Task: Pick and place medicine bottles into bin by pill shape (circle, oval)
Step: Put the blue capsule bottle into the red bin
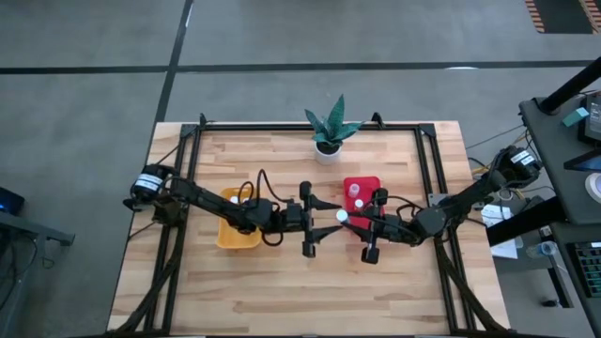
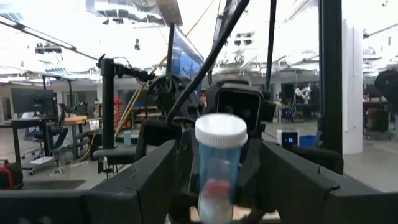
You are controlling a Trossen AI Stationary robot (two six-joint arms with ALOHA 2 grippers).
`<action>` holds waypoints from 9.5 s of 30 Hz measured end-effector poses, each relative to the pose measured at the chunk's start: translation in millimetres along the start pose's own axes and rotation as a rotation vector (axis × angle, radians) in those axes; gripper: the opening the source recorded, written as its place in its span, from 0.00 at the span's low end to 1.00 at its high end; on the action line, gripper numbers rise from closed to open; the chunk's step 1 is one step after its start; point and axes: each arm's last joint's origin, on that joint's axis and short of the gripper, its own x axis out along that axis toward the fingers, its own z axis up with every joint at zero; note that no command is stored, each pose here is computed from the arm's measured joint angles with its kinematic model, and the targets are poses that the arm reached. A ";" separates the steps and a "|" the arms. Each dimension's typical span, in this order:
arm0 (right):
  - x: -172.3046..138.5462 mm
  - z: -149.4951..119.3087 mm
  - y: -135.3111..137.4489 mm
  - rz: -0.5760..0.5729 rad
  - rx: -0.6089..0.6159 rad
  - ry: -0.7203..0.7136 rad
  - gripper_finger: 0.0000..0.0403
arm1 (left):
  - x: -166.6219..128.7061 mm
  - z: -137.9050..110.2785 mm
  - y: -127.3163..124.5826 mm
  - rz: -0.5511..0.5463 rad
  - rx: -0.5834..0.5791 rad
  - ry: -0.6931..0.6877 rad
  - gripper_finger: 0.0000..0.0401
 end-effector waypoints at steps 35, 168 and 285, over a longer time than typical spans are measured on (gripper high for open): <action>-0.4 -0.9 0.1 0.000 -0.013 0.004 0.23 | 14.0 -9.7 -4.6 -0.014 0.008 -0.004 0.37; 17.2 15.4 6.3 -0.036 -0.030 0.382 0.27 | -1.5 -16.8 -3.9 0.062 0.101 0.349 0.25; -79.8 -119.8 -24.9 -0.309 0.238 0.610 0.44 | -88.3 68.0 15.9 0.024 0.220 0.404 0.57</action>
